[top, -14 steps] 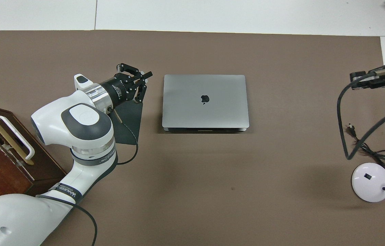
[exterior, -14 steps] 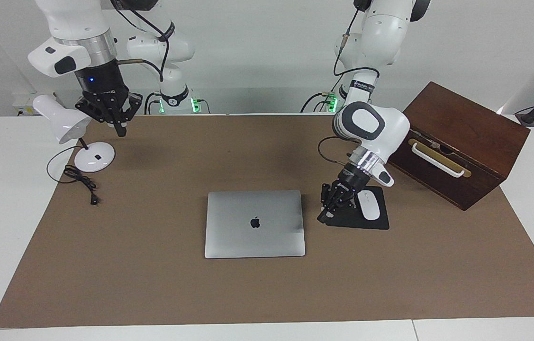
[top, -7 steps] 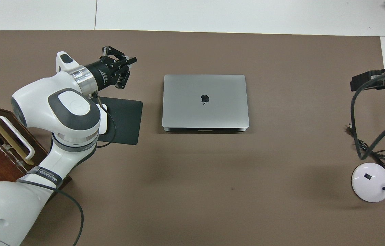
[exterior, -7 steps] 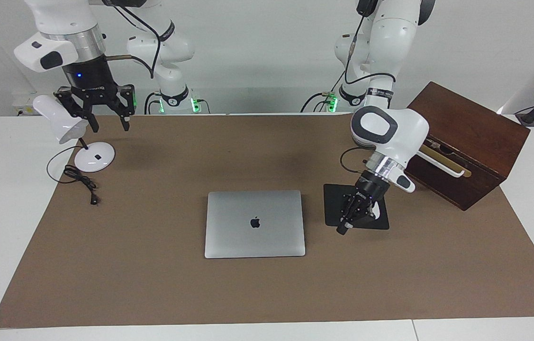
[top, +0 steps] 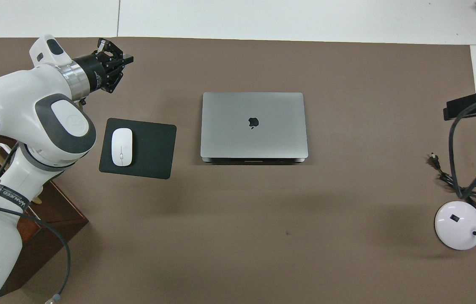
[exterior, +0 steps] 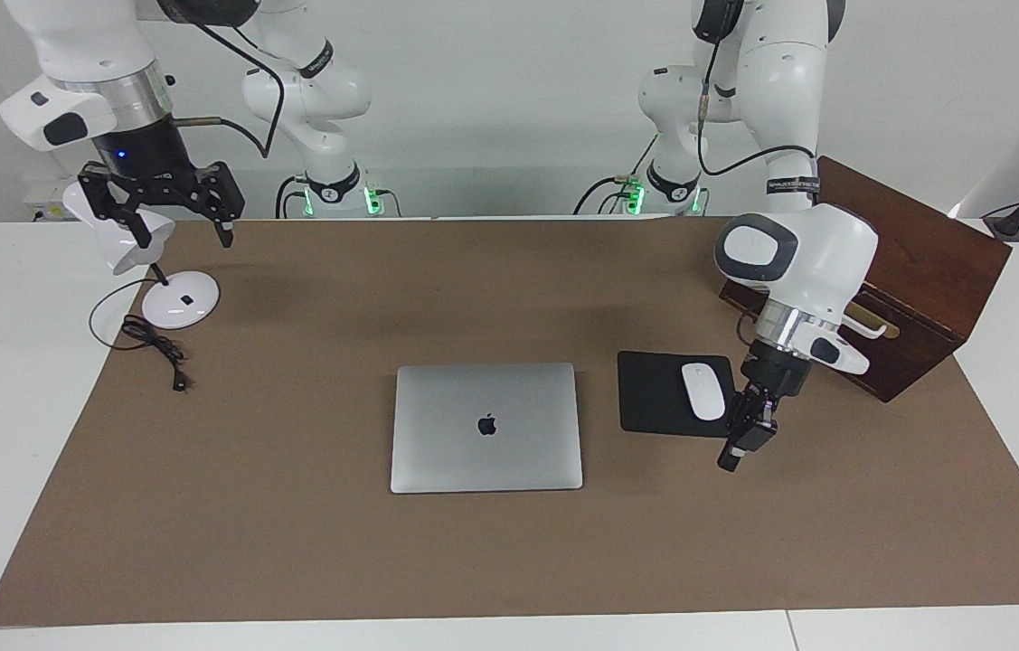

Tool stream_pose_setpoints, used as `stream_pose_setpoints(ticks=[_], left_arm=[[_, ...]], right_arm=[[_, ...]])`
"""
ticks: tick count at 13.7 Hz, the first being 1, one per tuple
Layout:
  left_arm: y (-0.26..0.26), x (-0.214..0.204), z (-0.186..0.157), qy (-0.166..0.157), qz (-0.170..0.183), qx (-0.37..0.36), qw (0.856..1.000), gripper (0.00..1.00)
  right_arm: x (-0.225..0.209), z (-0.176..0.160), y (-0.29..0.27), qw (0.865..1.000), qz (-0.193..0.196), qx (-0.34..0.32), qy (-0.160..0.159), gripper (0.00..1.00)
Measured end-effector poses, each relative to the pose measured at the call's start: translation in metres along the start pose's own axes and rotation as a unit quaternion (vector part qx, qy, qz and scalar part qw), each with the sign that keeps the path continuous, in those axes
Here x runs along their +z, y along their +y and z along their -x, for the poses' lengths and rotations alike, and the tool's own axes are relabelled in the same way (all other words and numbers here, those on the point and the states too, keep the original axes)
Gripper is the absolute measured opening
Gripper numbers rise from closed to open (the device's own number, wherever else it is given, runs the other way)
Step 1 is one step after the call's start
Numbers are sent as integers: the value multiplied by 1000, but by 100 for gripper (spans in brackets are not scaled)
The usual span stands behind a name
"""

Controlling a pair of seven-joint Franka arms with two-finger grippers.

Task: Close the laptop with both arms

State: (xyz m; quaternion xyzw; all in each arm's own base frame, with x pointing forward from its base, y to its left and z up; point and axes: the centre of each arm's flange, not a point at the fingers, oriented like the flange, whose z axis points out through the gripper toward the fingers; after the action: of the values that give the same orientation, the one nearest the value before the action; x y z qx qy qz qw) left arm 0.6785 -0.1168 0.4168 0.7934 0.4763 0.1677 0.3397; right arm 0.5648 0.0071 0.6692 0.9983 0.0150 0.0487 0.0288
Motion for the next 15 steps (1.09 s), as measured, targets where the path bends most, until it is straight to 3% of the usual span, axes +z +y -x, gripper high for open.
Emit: stream_pose_setpoints(ticks=[2,5,11,15], left_arm=[[-5,-1,-15,4,-41,46,998,1],[-6,-14,-36,-14,-131,117,984,1],[-4,-60,-38,-31,-269,222,937,1],[-17,-95,-52,-78,-330,286,896,1]], right_arm=[[4,3,1,1000,0,1,-4,100],[13,9,-1,1000,-1,-1,-7,100],[15,15,-9,1000,-11,-6,-9,100],[20,14,-3,1000,-11,-1,-11,100]])
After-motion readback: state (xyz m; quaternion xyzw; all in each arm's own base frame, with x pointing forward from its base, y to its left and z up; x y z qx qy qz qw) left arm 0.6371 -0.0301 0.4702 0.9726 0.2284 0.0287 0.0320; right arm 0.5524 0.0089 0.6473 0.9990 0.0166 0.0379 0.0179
